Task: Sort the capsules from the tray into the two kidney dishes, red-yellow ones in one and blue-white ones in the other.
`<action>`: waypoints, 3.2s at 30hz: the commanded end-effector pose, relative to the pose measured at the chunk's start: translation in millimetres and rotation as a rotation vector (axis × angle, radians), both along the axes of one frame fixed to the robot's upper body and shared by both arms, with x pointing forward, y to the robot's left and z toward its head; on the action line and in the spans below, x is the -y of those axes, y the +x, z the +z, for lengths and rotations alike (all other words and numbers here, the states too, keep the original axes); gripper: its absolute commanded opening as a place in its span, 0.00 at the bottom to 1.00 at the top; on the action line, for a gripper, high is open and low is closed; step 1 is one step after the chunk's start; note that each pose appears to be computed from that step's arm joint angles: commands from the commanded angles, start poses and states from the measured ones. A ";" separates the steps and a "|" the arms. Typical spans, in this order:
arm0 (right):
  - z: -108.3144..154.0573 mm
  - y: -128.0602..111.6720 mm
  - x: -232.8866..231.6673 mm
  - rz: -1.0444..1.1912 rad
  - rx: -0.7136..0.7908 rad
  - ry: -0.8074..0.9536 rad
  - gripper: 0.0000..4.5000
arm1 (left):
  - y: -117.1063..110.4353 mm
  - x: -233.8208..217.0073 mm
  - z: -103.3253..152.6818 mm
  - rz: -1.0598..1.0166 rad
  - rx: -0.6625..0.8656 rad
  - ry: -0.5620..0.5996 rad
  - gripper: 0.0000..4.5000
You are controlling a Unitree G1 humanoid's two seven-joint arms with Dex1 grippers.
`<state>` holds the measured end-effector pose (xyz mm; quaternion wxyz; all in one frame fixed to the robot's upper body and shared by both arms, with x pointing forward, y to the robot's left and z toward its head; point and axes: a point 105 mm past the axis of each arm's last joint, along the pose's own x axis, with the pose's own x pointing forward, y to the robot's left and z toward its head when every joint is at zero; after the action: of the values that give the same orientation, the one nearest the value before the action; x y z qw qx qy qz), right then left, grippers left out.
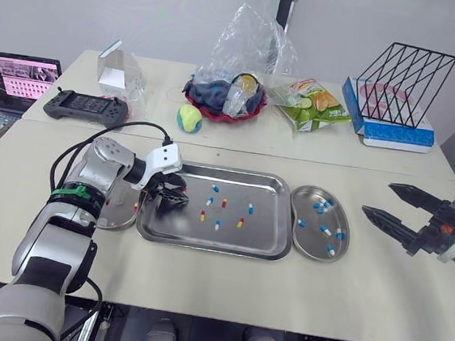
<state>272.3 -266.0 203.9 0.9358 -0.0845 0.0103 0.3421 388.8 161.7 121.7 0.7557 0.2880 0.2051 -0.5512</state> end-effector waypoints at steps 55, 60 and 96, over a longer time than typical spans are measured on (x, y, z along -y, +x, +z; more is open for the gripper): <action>3.5 5.9 -1.3 0.024 0.021 -0.003 1.00 | 1.8 3.3 30.2 0.004 0.027 -0.081 0.30; 3.4 6.0 -2.0 0.027 0.020 -0.003 1.00 | 1.0 3.5 35.1 -0.003 0.026 -0.094 0.68; 6.7 0.1 -4.7 0.068 0.003 -0.004 1.00 | -34.9 -42.2 77.8 -0.007 0.067 -0.224 0.99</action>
<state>276.1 -262.4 196.7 0.9264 -0.0783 0.0261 0.3675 356.1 202.9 181.7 0.7826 0.2136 0.1459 -0.5663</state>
